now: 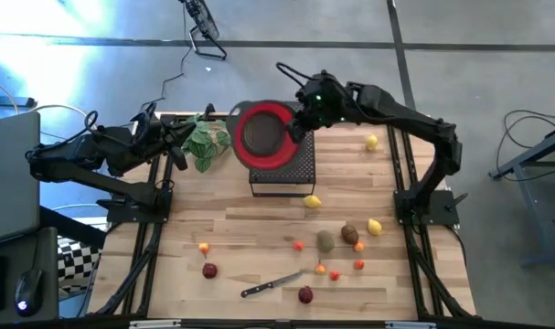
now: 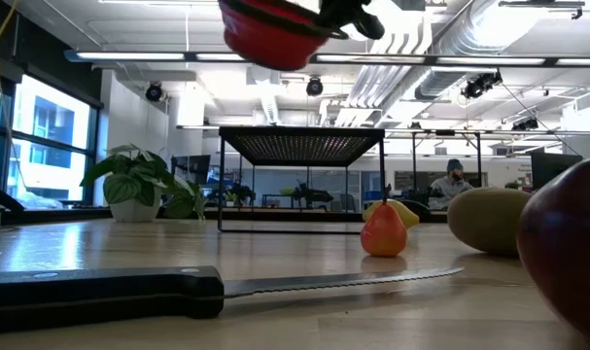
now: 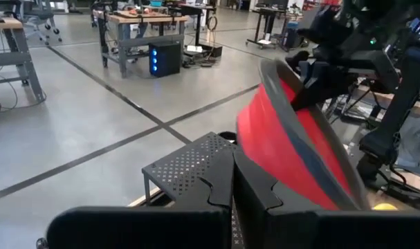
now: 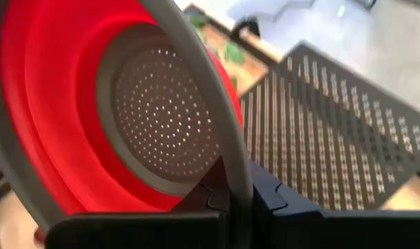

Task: Pick & Place Fruit
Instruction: Put the red strainer bowl on the shelf

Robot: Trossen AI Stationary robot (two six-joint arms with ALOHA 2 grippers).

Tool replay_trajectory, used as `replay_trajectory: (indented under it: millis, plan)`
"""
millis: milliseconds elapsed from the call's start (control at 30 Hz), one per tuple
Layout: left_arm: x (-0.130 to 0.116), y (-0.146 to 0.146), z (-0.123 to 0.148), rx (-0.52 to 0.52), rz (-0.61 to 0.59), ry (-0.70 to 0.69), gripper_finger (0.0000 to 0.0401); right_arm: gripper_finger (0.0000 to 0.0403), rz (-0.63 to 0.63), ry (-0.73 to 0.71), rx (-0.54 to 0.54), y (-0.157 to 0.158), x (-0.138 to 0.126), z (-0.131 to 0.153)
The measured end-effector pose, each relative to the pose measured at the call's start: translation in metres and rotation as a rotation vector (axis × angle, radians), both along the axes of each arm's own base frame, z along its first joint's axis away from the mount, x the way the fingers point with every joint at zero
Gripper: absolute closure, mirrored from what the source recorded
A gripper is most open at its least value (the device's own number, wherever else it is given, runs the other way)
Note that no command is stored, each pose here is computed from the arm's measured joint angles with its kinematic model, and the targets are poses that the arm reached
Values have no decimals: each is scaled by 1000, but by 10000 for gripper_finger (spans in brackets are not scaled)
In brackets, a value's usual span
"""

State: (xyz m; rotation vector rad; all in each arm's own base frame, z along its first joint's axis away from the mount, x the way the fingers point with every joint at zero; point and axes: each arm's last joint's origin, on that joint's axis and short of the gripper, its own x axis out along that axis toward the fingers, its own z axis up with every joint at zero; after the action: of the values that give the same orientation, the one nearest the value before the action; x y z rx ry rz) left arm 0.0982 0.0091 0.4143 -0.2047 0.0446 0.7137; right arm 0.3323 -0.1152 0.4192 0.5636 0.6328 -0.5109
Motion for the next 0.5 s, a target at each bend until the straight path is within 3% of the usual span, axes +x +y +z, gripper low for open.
replay_trajectory:
  millis: [167, 500]
  plan:
    - [0, 0, 0, -1, 0, -6, 400, 397, 16, -6, 111, -22, -10, 0]
    - [0, 0, 0, -7, -1, -10, 400, 397, -42, 170, 233, -51, -26, -24]
